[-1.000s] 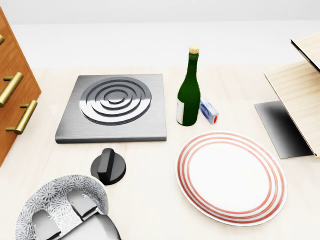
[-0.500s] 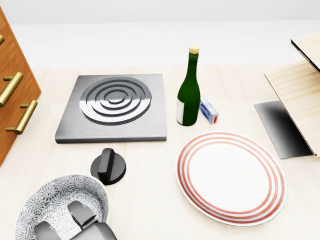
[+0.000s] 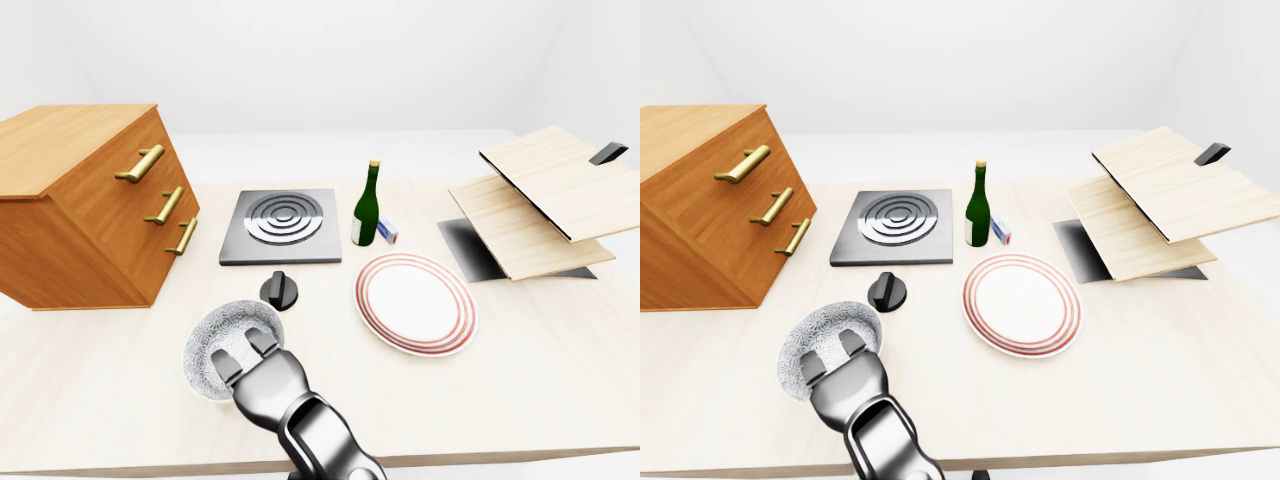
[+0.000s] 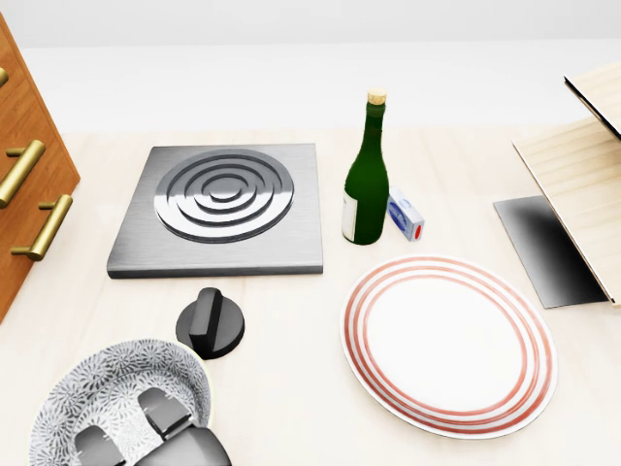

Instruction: Pick up the akita bowl and put it on the plate.

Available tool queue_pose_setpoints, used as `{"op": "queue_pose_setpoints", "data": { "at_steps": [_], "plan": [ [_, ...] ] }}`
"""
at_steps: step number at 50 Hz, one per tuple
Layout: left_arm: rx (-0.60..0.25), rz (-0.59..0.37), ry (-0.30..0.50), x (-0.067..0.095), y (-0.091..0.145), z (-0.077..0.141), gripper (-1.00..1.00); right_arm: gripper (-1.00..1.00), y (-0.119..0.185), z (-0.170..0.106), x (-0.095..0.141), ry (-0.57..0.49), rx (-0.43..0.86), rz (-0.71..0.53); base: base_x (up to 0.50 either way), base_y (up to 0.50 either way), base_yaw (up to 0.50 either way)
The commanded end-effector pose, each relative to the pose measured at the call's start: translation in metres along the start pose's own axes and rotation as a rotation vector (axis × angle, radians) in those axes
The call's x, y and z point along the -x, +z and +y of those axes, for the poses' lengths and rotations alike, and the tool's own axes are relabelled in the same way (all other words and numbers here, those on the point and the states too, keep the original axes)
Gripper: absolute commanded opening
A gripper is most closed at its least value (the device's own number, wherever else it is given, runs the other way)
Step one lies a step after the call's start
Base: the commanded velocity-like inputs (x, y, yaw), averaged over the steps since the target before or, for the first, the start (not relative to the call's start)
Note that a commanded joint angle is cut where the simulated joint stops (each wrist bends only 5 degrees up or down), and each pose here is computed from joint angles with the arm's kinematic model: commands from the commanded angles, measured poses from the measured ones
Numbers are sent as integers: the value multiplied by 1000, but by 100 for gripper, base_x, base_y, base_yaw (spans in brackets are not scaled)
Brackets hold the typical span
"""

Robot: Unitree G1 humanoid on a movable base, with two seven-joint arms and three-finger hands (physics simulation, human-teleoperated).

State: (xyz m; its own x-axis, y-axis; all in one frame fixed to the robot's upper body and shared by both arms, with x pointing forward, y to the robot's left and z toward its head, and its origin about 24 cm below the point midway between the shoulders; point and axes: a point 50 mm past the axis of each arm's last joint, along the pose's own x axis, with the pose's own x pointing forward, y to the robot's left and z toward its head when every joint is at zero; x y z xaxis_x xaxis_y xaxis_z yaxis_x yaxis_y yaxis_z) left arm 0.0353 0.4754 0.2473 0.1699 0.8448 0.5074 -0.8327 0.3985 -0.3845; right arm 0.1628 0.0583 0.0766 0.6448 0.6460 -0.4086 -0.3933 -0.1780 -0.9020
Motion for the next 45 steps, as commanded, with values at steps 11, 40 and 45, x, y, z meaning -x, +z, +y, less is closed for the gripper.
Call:
{"op": "queue_pose_setpoints", "data": {
  "at_steps": [11,40,45],
  "plan": [
    [1,2,0,0,-1,-1,100,98,-1,1,-9,29,-31,-14,0,0,0],
    [3,-2,-4,0,0,0,100,98,-6,2,-23,69,-76,-20,0,0,0],
    [4,-5,-3,0,1,0,100,98,-4,3,-24,79,-81,-26,0,0,0]
  ]
}}
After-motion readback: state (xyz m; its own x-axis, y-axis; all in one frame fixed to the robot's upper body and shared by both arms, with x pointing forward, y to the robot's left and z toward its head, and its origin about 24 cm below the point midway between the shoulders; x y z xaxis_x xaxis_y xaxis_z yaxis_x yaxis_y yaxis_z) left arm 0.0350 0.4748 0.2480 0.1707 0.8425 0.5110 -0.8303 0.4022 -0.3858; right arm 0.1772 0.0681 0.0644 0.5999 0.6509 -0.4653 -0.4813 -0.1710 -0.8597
